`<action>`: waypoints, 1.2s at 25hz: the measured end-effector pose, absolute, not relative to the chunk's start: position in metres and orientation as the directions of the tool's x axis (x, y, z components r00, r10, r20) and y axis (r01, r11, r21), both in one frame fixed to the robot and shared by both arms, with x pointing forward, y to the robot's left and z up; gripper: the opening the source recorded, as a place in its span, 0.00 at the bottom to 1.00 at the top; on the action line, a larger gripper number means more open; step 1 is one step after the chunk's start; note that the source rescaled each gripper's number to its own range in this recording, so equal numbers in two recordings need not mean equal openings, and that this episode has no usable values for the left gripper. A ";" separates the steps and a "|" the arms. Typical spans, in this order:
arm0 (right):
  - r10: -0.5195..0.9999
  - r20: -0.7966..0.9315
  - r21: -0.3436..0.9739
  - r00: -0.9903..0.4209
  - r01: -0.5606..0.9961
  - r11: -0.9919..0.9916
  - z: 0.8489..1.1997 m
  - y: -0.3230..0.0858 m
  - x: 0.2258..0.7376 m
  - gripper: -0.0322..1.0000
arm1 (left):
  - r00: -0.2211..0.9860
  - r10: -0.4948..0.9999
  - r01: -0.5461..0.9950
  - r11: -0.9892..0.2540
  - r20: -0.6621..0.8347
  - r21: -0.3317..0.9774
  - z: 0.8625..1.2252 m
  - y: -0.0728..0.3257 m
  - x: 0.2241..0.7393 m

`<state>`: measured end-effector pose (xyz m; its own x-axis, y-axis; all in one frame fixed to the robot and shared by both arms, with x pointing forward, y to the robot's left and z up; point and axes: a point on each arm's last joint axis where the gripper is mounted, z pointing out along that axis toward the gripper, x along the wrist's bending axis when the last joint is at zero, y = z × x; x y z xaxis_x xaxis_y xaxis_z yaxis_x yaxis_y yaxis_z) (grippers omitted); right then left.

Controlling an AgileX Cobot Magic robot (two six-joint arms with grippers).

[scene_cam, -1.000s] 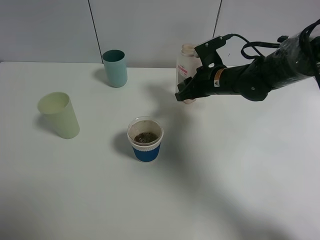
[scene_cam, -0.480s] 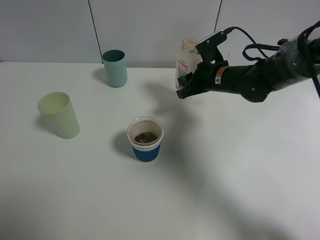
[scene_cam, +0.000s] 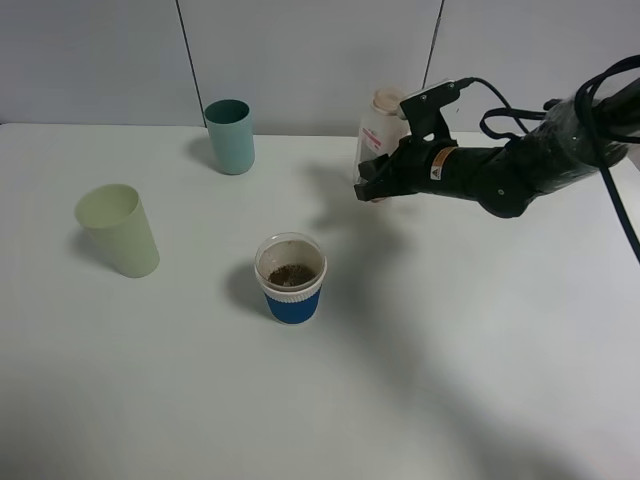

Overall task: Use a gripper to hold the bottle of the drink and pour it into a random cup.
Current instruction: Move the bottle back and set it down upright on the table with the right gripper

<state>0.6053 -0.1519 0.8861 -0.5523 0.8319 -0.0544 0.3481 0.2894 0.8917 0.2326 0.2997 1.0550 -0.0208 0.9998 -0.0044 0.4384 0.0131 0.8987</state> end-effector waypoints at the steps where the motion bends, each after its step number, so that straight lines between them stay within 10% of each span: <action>1: 0.839 -0.035 0.890 -0.543 0.366 0.273 0.883 -0.153 0.606 0.04 | -0.021 1.000 0.438 0.013 -0.004 0.899 1.055 0.300 0.233; 30: 0.796 -0.142 0.821 -0.589 0.379 0.427 0.871 -0.157 0.602 0.03 | -0.021 1.000 0.438 0.013 -0.004 0.899 1.055 0.300 0.233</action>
<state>0.6021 -0.1567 0.8708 -0.5889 0.7956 -0.1418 0.3792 0.4270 0.8209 0.2326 0.2997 1.0550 -0.0208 0.9998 -0.0044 0.4384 0.0131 0.8987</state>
